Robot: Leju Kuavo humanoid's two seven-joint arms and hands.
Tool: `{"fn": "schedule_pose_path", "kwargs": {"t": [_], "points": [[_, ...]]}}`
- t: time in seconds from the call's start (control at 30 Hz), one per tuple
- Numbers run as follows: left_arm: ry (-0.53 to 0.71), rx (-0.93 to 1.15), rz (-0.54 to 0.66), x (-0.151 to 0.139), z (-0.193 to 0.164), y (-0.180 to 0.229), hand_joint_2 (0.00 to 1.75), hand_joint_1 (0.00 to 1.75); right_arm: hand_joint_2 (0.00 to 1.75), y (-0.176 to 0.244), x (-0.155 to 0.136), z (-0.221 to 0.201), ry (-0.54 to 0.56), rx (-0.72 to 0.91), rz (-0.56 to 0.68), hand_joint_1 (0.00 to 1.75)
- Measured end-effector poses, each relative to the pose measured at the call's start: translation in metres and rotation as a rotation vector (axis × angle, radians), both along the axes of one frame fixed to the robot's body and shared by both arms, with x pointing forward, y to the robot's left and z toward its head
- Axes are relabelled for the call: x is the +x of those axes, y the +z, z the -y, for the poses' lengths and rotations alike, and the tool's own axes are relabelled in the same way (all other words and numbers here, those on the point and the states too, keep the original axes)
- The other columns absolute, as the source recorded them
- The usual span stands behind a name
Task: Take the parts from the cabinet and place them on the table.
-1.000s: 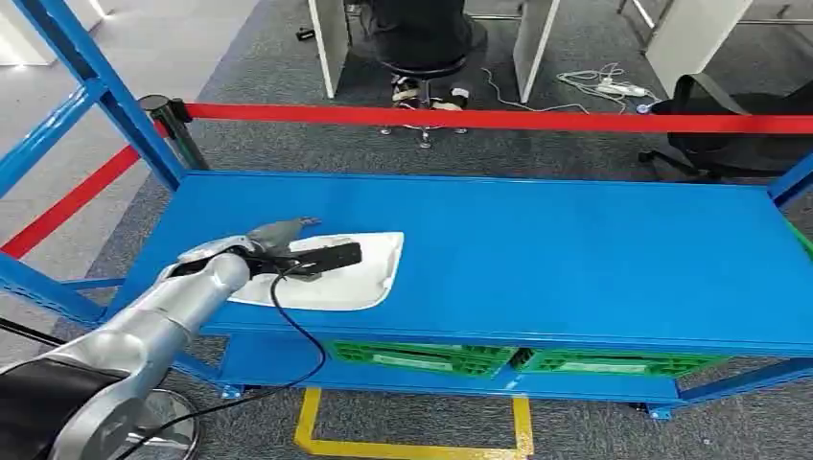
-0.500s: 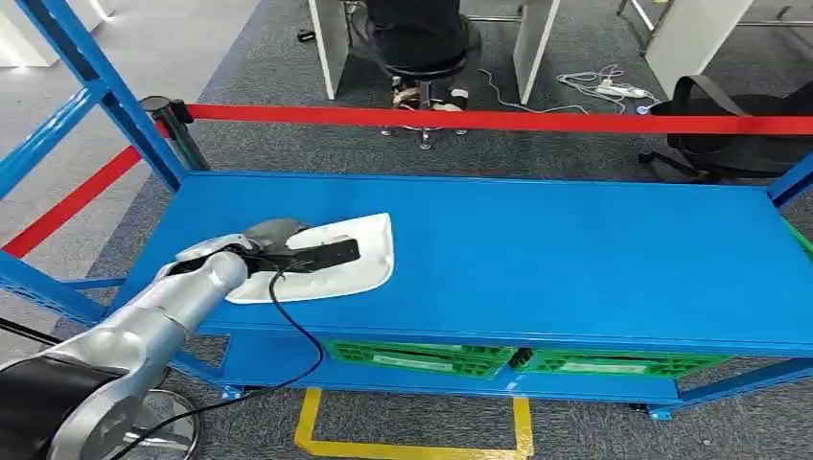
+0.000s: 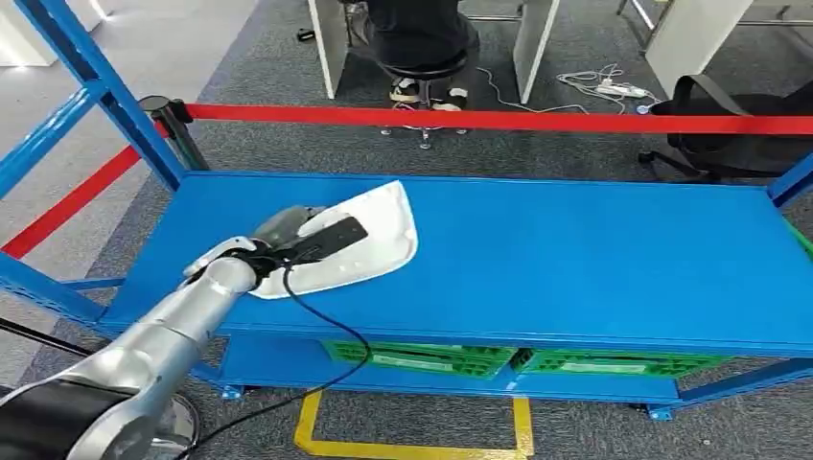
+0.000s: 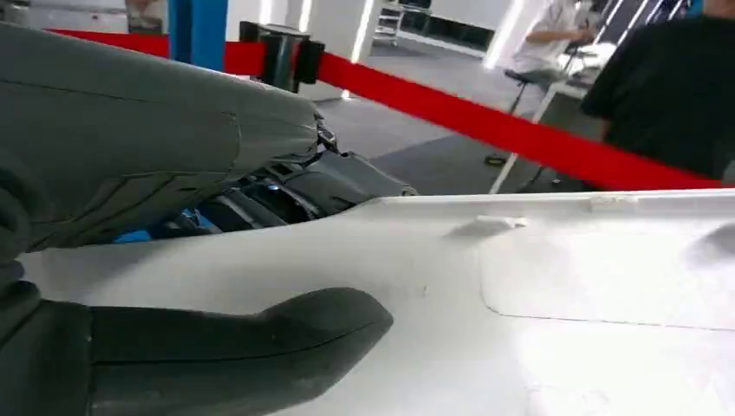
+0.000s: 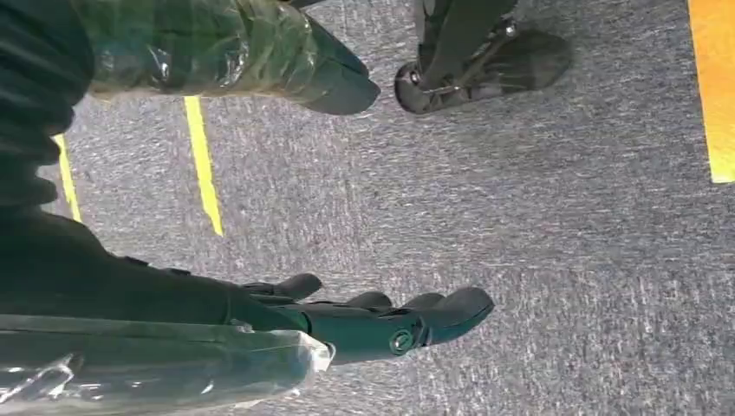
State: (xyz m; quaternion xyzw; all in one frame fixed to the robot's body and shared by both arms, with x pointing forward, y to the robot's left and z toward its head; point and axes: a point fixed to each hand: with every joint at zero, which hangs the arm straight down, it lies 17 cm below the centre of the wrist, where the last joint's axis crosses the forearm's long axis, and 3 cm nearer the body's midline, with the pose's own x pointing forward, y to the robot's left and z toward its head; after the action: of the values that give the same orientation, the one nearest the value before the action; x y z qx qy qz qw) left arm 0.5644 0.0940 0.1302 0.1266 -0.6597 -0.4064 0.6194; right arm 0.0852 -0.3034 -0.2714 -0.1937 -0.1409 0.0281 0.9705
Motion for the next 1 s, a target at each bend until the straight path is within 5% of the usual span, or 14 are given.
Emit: {"fn": "schedule_pose_path", "kwargs": {"t": [0.23, 0.53, 1.0], "points": [[-0.004, -0.119, 0.038, -0.007, 0.008, 0.018, 1.75, 1.75, 1.75, 0.000, 0.000, 0.000, 0.008, -0.002, -0.001, 0.00], [-0.033, -0.420, 0.183, -0.036, 0.024, 0.094, 1.75, 1.75, 1.75, 0.001, 0.000, -0.002, 0.003, -0.007, 0.002, 0.00], [-0.133, -0.595, 0.449, -0.090, 0.027, 0.191, 1.75, 1.75, 1.75, 0.001, 0.000, -0.005, -0.003, -0.001, 0.009, 0.00]]}}
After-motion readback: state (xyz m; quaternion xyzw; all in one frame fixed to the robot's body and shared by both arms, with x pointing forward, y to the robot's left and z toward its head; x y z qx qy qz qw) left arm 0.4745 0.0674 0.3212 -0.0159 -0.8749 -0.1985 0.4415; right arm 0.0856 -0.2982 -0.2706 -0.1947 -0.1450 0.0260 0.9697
